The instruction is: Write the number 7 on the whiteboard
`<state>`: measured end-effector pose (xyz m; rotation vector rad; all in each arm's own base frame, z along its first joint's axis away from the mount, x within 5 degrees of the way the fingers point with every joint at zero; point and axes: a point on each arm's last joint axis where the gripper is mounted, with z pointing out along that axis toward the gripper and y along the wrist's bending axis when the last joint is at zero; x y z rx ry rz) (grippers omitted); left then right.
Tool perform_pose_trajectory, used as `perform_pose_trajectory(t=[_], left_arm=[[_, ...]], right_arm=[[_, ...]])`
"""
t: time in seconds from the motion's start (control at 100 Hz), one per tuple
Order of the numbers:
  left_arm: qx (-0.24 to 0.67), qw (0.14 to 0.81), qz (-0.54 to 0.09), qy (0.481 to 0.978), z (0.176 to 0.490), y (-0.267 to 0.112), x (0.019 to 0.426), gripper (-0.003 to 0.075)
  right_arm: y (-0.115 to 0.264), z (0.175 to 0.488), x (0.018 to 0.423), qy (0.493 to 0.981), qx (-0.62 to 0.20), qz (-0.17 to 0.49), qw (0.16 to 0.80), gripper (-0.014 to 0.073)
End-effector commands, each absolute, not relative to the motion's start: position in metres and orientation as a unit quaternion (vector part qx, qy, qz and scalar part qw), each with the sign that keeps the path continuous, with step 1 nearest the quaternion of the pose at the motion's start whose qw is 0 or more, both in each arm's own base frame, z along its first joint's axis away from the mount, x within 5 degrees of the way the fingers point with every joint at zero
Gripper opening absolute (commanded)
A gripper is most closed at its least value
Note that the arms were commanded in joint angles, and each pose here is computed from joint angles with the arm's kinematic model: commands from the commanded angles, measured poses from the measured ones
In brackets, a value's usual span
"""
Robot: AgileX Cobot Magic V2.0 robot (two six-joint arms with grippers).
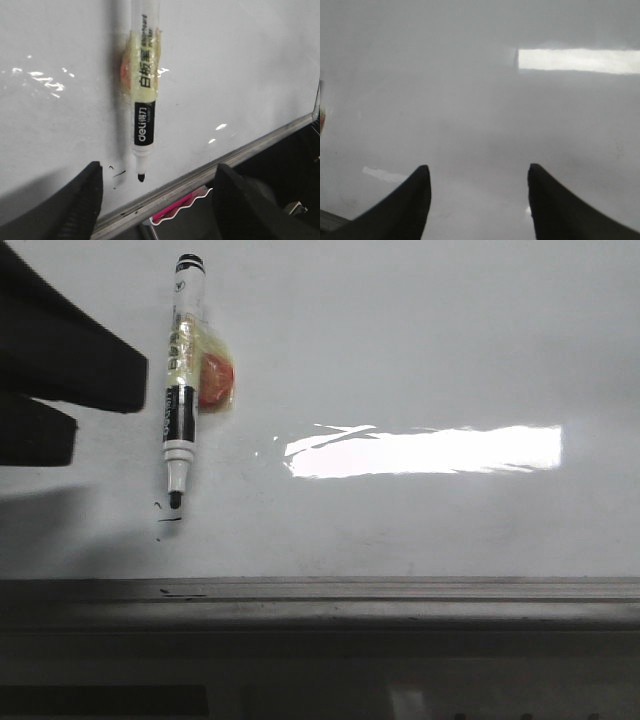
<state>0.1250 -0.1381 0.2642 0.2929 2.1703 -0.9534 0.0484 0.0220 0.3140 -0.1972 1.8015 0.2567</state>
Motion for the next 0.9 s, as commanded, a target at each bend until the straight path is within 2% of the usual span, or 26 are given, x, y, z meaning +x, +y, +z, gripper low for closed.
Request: perform_pose_trajectory(t=[0.0, 0.41, 0.53, 0.6, 0.71, 0.89], left_arm=[[0.086, 0.403, -0.380, 0.828, 0.275, -0.149, 0.135, 0.0421], [0.063, 0.418, -0.337, 0.841, 0.256, -0.165, 0.157, 0.0406], [0.063, 0.411, -0.331, 0.847, 0.251, -0.167, 0.159, 0.0298], [0.058, 0.407, -0.331, 0.850, 0.250, -0.167, 0.160, 0.0191], [0.058, 0.405, -0.332, 0.850, 0.250, -0.167, 0.160, -0.0018], [0.070, 0.398, -0.333, 0.852, 0.249, -0.168, 0.157, -0.0020]], right_arm=[[0.021, 0.329, 0.050, 0.755, -0.080, 0.108, 0.642, 0.0386], [0.021, 0.329, 0.050, 0.756, -0.081, 0.108, 0.641, 0.0386], [0.021, 0.329, 0.050, 0.756, -0.080, 0.109, 0.641, 0.0386], [0.021, 0.329, 0.050, 0.756, -0.080, 0.109, 0.641, 0.0386], [0.021, 0.329, 0.050, 0.755, -0.080, 0.111, 0.641, 0.0386], [0.021, 0.329, 0.050, 0.755, -0.079, 0.113, 0.641, 0.0386]])
